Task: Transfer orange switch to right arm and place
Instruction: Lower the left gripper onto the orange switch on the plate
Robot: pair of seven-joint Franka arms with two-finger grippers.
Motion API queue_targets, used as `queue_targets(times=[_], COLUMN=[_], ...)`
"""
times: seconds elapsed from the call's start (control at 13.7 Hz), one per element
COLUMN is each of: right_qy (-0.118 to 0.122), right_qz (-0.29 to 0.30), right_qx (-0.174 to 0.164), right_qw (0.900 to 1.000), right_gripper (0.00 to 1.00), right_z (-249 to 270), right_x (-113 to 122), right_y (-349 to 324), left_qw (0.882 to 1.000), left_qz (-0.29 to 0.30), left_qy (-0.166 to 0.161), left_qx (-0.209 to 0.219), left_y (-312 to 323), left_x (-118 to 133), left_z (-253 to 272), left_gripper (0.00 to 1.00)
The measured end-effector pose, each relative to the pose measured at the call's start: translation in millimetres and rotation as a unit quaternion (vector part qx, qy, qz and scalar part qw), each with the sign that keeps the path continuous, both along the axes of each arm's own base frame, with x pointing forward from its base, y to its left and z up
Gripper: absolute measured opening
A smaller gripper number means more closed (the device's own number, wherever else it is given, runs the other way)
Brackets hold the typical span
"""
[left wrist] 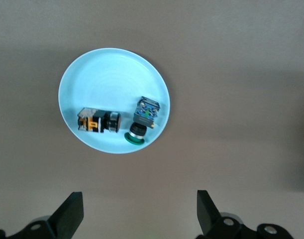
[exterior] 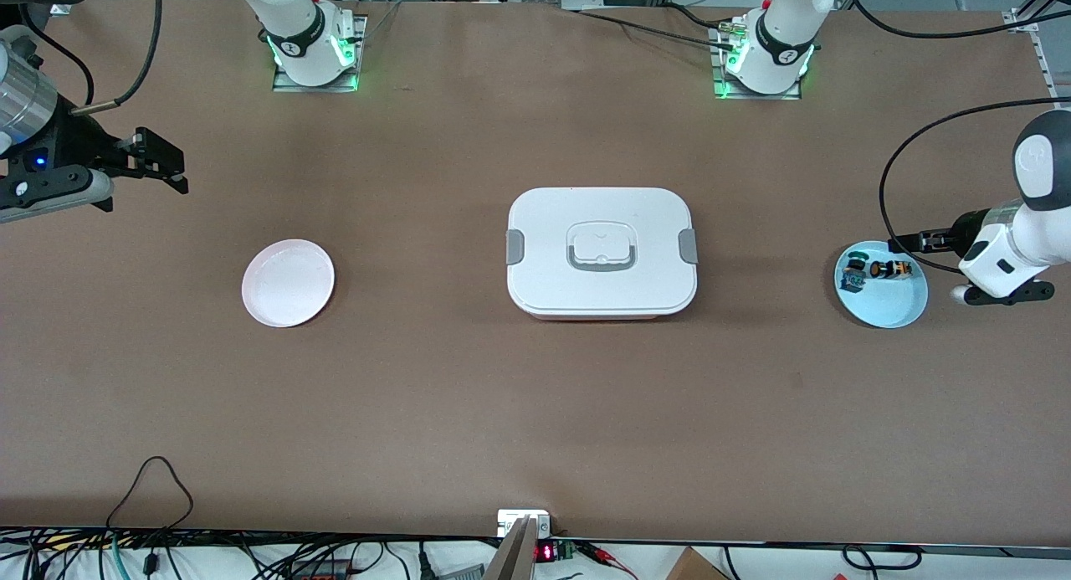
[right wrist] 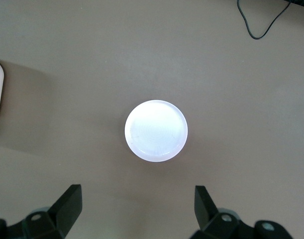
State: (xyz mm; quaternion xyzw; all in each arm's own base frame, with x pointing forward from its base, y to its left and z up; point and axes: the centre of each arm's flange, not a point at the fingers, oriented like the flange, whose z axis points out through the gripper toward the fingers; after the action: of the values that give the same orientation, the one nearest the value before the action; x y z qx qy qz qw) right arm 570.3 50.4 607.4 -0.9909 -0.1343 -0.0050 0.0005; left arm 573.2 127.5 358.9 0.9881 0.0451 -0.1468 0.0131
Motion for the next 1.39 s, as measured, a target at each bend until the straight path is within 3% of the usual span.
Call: queue_targets(times=[0.29,1.02,1.39], right_qy=[0.000,0.000,0.000], right_qz=[0.000,0.000,0.000], right_qx=[0.000,0.000,0.000], right_qw=[1.000,1.000,1.000], right_gripper=[1.00,1.00,1.00], right_z=[0,0,0], right_x=[0,0,0], right_y=[0,0,0], left_qw=[0.999,0.996,0.993], left_qz=[0.004,-0.028,-0.036], left_qy=[-0.038,-0.090,-0.115], left_qx=[0.003,0.003,0.009], left_y=[24,80,74], left_x=[-15,-25,-33], left_z=[-47,-120,-151], left_gripper=[1.00,1.00,1.00])
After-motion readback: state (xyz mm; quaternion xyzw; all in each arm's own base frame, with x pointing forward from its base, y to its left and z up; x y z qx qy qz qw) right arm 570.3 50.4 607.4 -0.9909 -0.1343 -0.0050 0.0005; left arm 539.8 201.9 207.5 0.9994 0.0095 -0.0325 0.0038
